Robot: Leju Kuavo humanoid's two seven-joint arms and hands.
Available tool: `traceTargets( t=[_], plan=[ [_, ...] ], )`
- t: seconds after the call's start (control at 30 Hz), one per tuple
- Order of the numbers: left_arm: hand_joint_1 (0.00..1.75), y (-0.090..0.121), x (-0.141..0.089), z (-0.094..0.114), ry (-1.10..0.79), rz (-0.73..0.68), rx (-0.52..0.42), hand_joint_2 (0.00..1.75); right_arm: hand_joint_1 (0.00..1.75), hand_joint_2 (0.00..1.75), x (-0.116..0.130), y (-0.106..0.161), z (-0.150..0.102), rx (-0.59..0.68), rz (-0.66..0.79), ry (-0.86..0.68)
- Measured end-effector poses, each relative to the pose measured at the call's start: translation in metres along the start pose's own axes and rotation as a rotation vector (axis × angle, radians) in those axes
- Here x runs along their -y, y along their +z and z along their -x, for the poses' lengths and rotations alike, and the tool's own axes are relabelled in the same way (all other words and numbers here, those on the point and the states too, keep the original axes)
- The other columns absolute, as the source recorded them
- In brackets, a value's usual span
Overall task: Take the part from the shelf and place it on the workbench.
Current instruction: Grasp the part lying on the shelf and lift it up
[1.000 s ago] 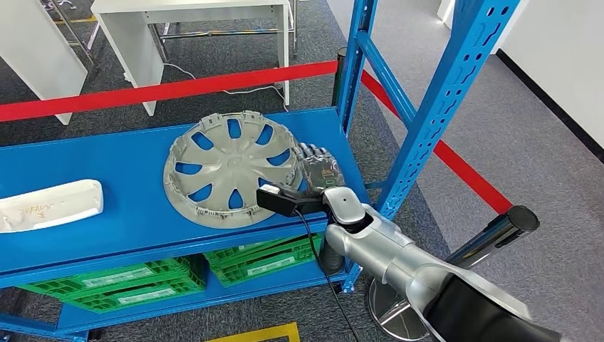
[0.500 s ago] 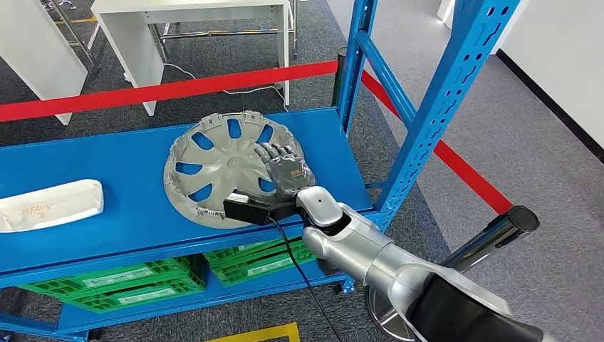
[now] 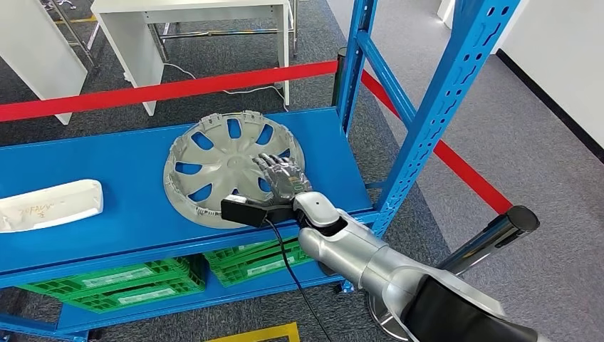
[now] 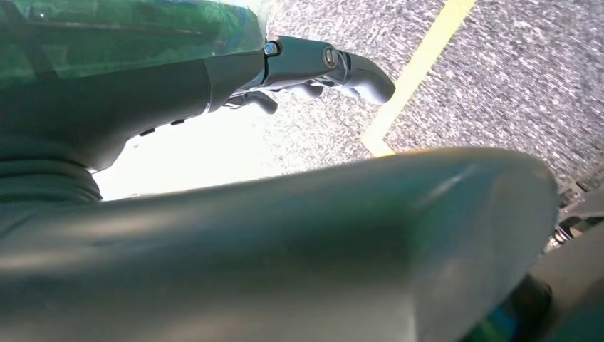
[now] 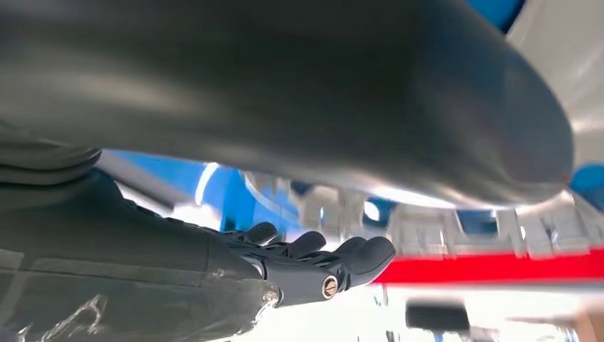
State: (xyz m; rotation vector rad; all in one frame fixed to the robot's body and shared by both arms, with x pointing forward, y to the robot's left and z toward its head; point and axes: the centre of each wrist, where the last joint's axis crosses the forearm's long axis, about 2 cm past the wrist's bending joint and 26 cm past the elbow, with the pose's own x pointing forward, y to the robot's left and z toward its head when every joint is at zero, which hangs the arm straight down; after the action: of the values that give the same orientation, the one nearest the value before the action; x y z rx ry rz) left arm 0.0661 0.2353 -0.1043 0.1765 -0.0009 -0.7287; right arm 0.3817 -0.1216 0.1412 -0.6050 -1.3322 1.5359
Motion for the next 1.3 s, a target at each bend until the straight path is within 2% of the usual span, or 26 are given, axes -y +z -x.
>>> traceTargets(
  t=[0.07, 0.37, 0.97, 1.1, 1.3],
  plan=[
    [0.0, 0.0, 0.0, 0.0, 0.004, 0.0, -0.005, 0.0, 0.0, 1.75, -0.002, 0.0, 0.002, -0.002, -0.026, -0.042],
    [0.0, -0.001, -0.002, 0.002, 0.012, 0.001, -0.02, 0.0, 0.0, 1.75, -0.013, 0.0, 0.006, -0.005, -0.087, -0.135],
    [0.0, -0.003, -0.008, 0.007, 0.016, -0.01, -0.015, 0.0, 0.0, 1.75, -0.02, 0.001, 0.01, -0.023, -0.102, -0.183],
    [0.0, -0.003, -0.009, 0.007, 0.016, -0.011, -0.013, 0.0, 1.75, 1.75, -0.02, 0.001, 0.011, -0.026, -0.099, -0.188],
    [0.0, -0.003, -0.009, 0.007, 0.016, -0.011, -0.013, 0.0, 1.75, 1.75, -0.02, 0.001, 0.012, -0.027, -0.094, -0.188]
  ],
)
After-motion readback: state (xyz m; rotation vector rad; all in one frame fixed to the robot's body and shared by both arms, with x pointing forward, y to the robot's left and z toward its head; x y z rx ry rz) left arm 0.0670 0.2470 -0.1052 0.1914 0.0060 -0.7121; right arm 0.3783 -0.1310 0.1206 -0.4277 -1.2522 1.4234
